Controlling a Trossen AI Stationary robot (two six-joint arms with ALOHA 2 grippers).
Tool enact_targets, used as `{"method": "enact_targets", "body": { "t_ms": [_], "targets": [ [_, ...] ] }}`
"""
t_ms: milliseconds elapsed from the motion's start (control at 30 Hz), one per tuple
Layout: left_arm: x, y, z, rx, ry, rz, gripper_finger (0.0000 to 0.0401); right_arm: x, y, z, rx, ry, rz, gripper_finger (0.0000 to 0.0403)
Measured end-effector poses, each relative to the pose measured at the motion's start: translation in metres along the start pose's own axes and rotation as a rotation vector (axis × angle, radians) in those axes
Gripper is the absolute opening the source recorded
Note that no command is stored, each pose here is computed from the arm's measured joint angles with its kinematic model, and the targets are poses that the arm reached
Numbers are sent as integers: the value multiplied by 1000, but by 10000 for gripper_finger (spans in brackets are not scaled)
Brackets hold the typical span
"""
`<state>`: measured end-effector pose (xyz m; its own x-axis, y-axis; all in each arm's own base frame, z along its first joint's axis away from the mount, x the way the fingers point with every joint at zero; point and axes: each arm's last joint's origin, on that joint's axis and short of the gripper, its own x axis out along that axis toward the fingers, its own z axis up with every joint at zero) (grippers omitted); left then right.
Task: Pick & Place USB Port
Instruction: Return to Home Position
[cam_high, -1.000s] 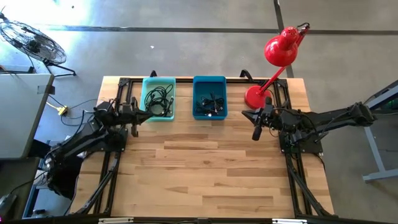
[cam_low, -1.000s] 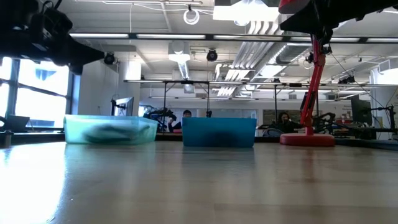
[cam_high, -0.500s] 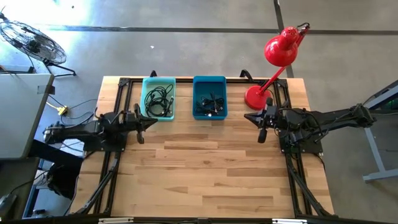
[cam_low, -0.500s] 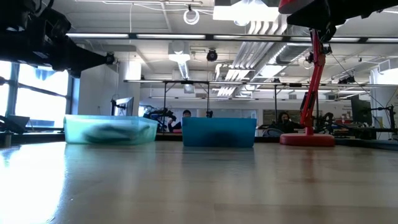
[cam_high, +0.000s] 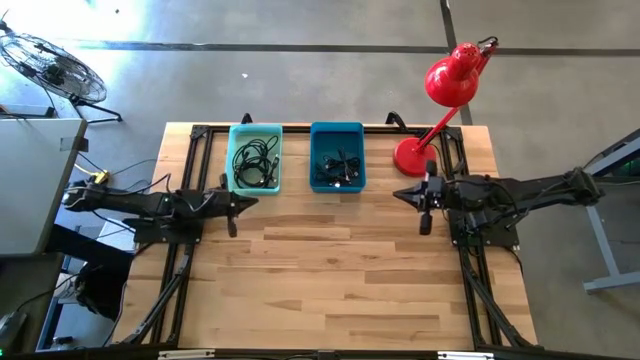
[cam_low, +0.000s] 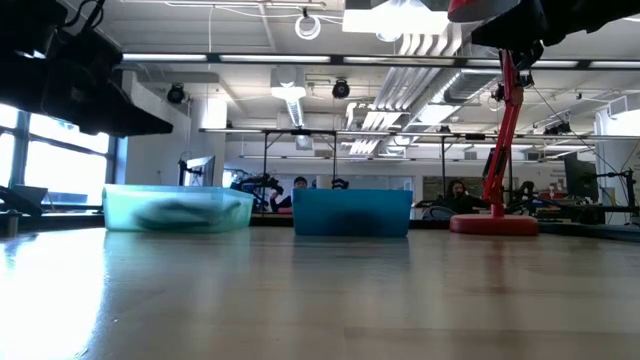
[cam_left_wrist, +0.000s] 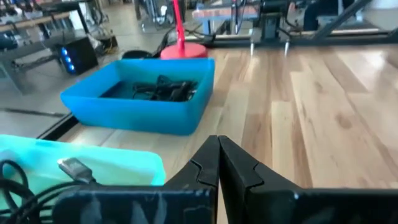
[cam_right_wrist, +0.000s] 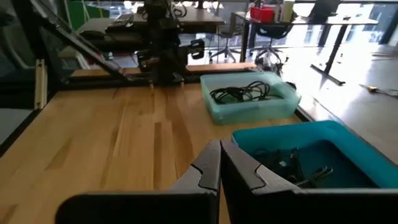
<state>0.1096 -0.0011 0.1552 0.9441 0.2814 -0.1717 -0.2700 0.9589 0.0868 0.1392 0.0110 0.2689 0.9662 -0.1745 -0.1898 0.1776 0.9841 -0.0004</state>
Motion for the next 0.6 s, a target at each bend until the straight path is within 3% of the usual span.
{"method": "enact_targets", "body": {
  "t_ms": [200,600],
  "targets": [
    [1,-1,-1,-37,8,-18,0,-21,-8,-9,46,65,-10,0],
    [1,-1,-1,-46,6,-22,0,-51,-18,-36,101,-149,40,0]
  ]
}}
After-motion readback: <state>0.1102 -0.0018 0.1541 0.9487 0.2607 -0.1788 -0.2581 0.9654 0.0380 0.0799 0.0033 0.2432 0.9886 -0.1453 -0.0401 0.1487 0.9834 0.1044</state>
